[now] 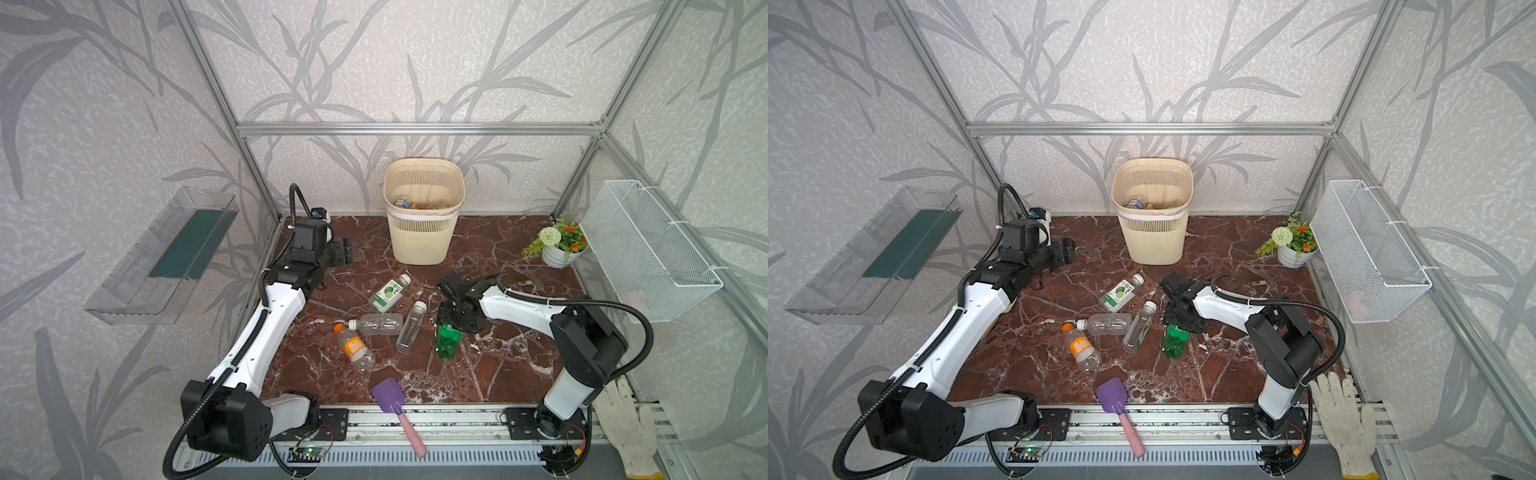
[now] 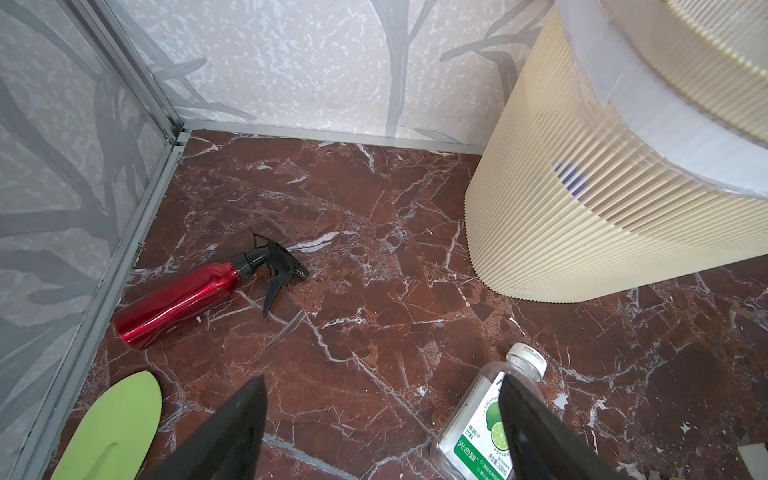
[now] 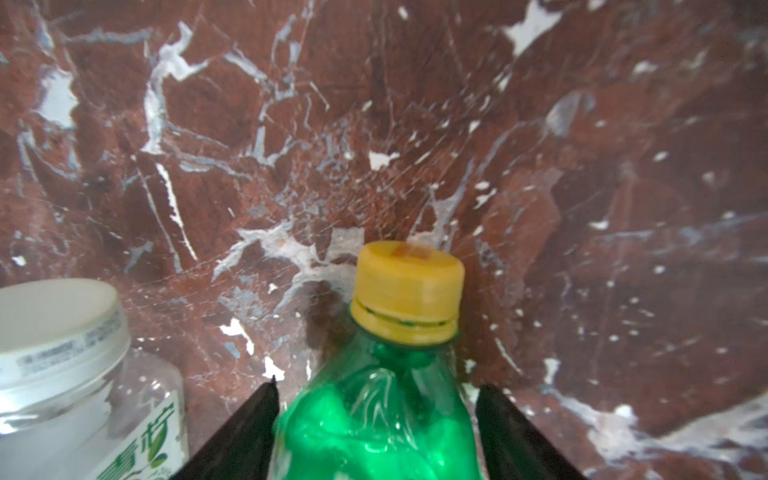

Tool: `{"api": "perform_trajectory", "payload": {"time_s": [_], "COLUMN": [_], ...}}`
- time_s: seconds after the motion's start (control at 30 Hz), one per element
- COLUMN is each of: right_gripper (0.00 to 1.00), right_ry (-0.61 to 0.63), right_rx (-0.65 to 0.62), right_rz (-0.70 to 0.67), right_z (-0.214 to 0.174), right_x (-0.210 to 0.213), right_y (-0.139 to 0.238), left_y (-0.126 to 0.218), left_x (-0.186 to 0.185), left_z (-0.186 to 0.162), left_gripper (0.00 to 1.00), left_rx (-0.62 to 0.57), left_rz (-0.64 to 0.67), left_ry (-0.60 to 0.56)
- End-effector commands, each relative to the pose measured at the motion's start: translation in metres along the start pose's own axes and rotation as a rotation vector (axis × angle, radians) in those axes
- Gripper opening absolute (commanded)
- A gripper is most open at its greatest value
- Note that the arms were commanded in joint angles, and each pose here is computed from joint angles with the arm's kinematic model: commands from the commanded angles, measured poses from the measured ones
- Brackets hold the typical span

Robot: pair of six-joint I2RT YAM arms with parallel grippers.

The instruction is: Throw the plastic bottles in the bin

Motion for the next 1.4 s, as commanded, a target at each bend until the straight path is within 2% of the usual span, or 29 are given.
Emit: {"api": "perform_trajectory", "payload": {"time_s": [0.0, 0.27, 0.7, 1.0, 1.2, 1.37], "right_gripper": [0.84, 0.87, 0.92, 0.75, 0.70, 0.68], "right_ry": [0.078, 0.076, 0.119, 0.131, 0.125, 0.119], "right_rx": [0.003, 0.040, 0.018, -0.017, -0.052, -0.107], "right_rz": [-0.094, -0.107, -0.173, -0.185, -0.170, -0.094], "right_z": [0.003, -0.011, -0.026, -0.023, -0.012, 0.002], "right_x": [-0.006, -0.006, -0.003, -0.004, -0.007, -0.008], "right_y": [0.002, -0.003, -0.001, 0.000, 0.011, 0.029], "left_y": [0.000, 0.002, 0.004, 0.004, 0.004, 0.004], "left_x": [0.002, 0.003, 0.003, 0.003, 0.002, 0.002], "left_z": [0.000, 0.001, 0.002, 0.002, 0.002, 0.002], "left_gripper": [0.86, 0.86, 0.86, 0.86, 0.86, 0.86], "left_rx": [0.002, -0.004, -0.008, -0.010, -0.008, -0.009], "left_rz": [0.008, 0.011, 0.006, 0.007, 0.003, 0.000], "left_ry": [-0.004, -0.005, -0.002, -0.004, -0.004, -0.001]}}
Point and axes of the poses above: each gripper's point midway between its finger pads, its own y axis back along the fingers, its own x axis along the line the jaws close on, z = x × y, the point moved 8 cm from there along y, back along the fingers, and after that the axes turned 7 degrees about -y, right-handed, at the moved point
